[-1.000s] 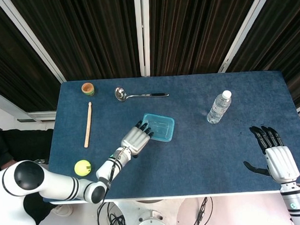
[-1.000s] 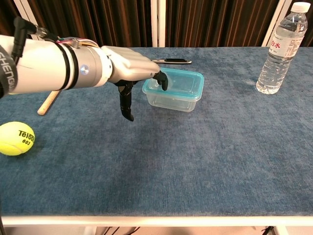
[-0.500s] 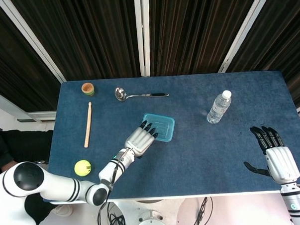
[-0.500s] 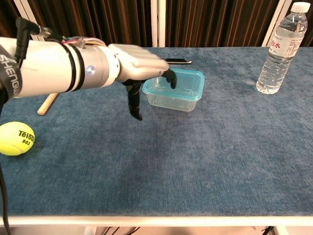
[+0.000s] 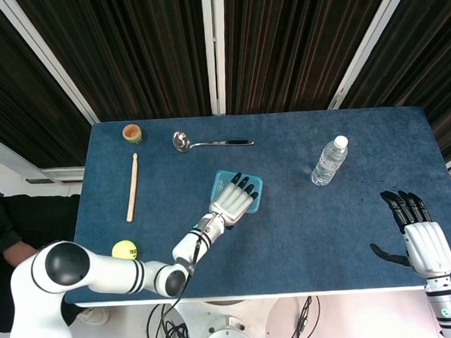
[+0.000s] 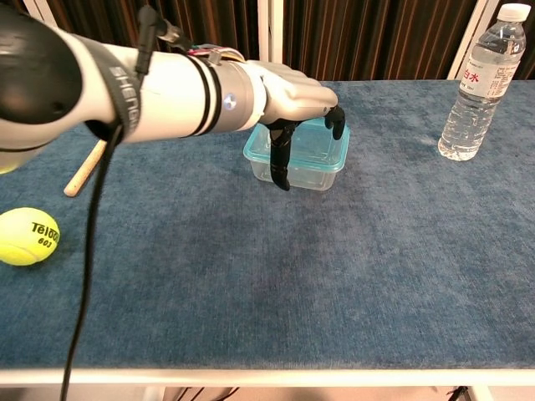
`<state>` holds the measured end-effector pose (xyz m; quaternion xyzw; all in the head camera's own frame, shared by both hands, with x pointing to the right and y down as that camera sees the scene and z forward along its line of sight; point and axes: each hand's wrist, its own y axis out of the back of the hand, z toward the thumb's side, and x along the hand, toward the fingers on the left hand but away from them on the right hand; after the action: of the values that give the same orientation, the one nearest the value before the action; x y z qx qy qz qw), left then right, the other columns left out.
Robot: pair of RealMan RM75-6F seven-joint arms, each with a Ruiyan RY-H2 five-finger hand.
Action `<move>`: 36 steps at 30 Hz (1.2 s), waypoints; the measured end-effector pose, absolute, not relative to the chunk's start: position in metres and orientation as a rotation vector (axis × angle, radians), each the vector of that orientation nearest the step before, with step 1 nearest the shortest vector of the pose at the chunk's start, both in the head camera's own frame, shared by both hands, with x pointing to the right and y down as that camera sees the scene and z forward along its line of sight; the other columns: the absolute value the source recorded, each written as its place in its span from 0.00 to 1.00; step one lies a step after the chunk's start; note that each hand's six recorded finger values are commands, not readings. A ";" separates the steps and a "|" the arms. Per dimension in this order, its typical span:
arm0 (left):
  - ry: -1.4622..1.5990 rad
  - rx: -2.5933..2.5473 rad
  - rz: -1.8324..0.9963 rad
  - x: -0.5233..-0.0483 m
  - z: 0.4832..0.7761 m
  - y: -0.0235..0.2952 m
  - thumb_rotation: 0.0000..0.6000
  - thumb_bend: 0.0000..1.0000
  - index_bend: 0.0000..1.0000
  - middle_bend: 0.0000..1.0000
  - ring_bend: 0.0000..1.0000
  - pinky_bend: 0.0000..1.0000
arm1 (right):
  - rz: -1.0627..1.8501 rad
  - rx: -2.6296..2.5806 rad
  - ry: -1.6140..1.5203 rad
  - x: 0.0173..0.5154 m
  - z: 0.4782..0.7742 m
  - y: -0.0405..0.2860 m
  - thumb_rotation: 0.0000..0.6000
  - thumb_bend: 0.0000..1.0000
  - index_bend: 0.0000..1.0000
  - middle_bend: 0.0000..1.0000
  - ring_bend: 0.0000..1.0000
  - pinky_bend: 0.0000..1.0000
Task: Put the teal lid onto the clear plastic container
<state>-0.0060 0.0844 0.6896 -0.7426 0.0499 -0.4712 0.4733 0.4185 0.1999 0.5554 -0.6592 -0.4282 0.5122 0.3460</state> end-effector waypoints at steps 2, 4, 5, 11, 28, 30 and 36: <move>0.120 -1.815 -1.177 -0.004 0.694 0.081 1.00 0.07 0.21 0.12 0.00 0.01 | 1.333 -1.711 -1.113 0.420 0.556 0.200 1.00 0.10 0.00 0.08 0.00 0.02; 0.116 -1.815 -1.198 -0.003 0.699 0.079 1.00 0.07 0.21 0.12 0.00 0.01 | 1.336 -1.710 -1.116 0.421 0.556 0.201 1.00 0.10 0.00 0.08 0.00 0.02; 0.114 -1.816 -1.205 -0.003 0.701 0.079 1.00 0.07 0.21 0.13 0.00 0.01 | 1.337 -1.709 -1.117 0.422 0.556 0.201 1.00 0.10 0.00 0.08 0.00 0.02; 0.099 -1.820 -1.236 -0.002 0.713 0.079 1.00 0.07 0.21 0.13 0.00 0.01 | 1.336 -1.709 -1.118 0.422 0.556 0.201 1.00 0.10 0.00 0.08 0.00 0.02; 0.096 -1.862 -1.262 -0.009 0.719 0.082 1.00 0.07 0.20 0.12 0.00 0.01 | 1.335 -1.703 -1.118 0.421 0.554 0.202 1.00 0.10 0.00 0.08 0.00 0.02; 0.114 -1.876 -1.253 -0.009 0.715 0.081 1.00 0.07 0.20 0.12 0.00 0.01 | 1.333 -1.700 -1.120 0.422 0.553 0.202 1.00 0.10 0.00 0.08 0.00 0.02; 0.238 -1.953 -1.210 -0.027 0.690 0.069 1.00 0.07 0.18 0.12 0.00 0.01 | 1.339 -1.697 -1.125 0.426 0.550 0.201 1.00 0.10 0.00 0.09 0.00 0.02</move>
<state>-0.0266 0.0691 0.6896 -0.7735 0.0941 -0.4792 0.4040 0.4260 0.2007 0.5499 -0.6536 -0.4334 0.5155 0.3451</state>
